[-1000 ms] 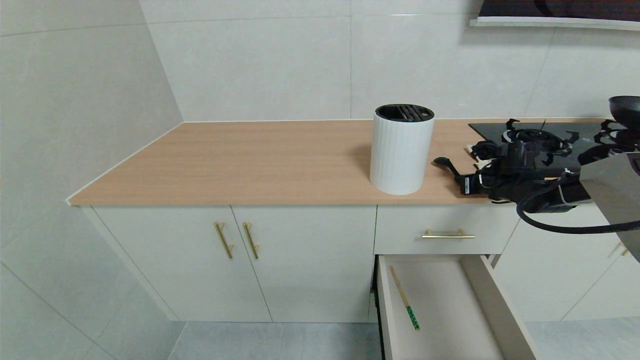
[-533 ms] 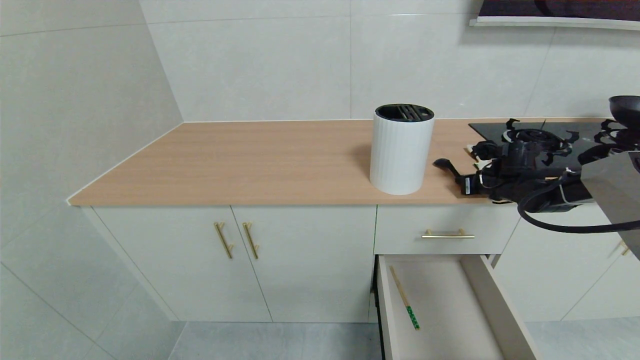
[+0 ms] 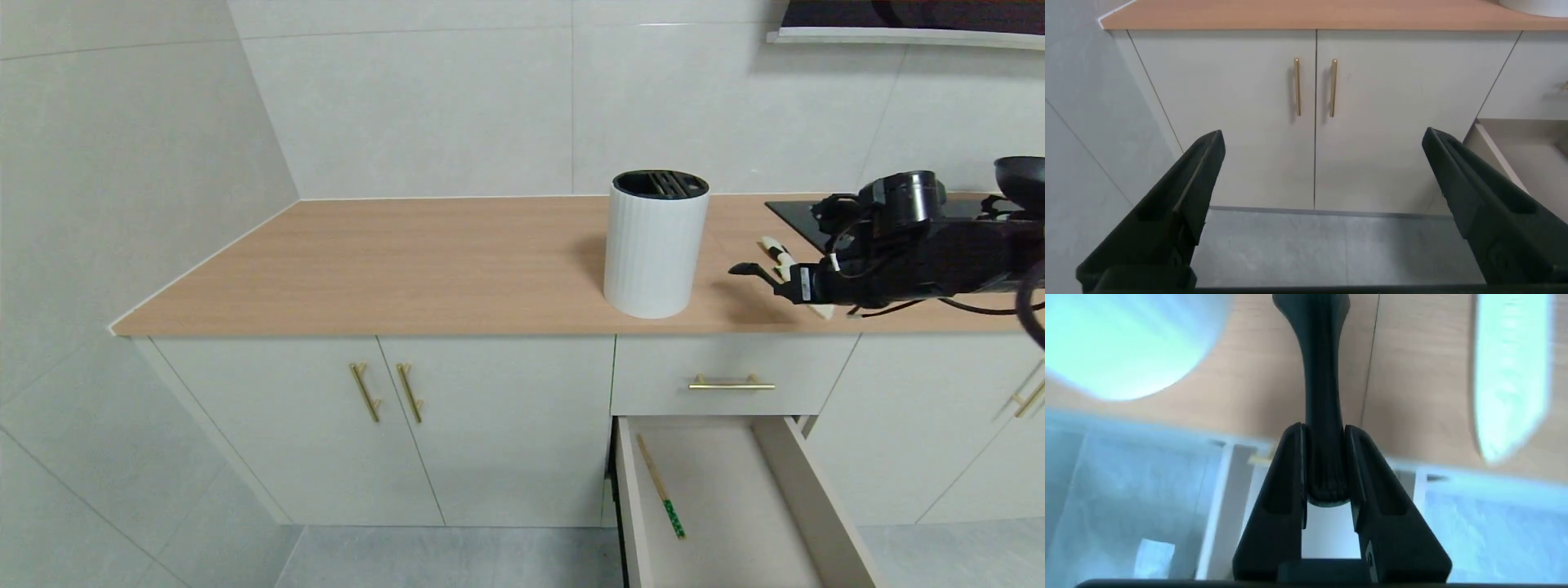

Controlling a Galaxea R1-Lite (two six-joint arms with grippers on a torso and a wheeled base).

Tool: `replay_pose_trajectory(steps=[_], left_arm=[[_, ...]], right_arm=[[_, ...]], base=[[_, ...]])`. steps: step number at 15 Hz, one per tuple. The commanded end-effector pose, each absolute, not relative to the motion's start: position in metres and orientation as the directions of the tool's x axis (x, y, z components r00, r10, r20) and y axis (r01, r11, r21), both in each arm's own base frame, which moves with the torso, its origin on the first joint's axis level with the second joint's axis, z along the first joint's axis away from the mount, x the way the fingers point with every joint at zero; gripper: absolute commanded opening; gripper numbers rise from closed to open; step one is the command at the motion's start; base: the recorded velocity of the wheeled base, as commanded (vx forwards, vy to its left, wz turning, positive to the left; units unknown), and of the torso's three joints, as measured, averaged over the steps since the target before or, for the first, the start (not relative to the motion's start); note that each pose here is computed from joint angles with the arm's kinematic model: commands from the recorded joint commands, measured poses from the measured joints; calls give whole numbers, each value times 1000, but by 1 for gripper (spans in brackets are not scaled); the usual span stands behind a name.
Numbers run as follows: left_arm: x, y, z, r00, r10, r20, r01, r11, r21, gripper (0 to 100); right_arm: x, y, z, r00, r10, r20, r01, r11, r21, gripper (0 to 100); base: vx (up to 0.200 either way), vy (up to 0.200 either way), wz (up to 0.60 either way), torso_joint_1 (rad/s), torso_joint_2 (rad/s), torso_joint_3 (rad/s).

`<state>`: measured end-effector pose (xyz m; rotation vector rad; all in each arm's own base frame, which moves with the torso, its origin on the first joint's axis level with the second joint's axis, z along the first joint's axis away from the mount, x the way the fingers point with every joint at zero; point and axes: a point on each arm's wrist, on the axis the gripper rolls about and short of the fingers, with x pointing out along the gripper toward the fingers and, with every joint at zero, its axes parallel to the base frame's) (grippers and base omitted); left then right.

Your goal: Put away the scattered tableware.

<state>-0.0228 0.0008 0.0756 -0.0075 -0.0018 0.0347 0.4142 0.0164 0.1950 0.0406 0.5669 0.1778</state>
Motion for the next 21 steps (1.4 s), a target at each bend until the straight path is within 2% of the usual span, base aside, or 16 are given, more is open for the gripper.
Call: replay_pose_trajectory(steps=[1, 6, 9, 11, 16, 21], left_arm=[[-23, 1, 76, 999, 35, 2, -35, 999, -8, 100], [-23, 1, 76, 999, 35, 2, -35, 999, -8, 100], [-23, 1, 76, 999, 35, 2, -35, 999, -8, 100], [-23, 1, 76, 999, 35, 2, -35, 999, -8, 100], [-23, 1, 76, 999, 35, 2, -35, 999, -8, 100], [-23, 1, 76, 999, 35, 2, -35, 999, -8, 100]], right_arm=[[355, 20, 229, 839, 187, -511, -168, 982, 84, 0], [295, 18, 216, 816, 145, -559, -132, 989, 64, 0], [260, 16, 208, 865, 145, -480, -136, 989, 53, 0], [251, 15, 207, 885, 141, -443, -133, 990, 50, 0], [239, 14, 191, 861, 142, -488, -132, 990, 54, 0], [229, 14, 193, 868, 145, -474, -137, 989, 53, 0]], base=[[0, 0, 0, 0, 0, 0], [0, 0, 0, 0, 0, 0], [0, 0, 0, 0, 0, 0], [0, 0, 0, 0, 0, 0], [0, 0, 0, 0, 0, 0], [0, 0, 0, 0, 0, 0]])
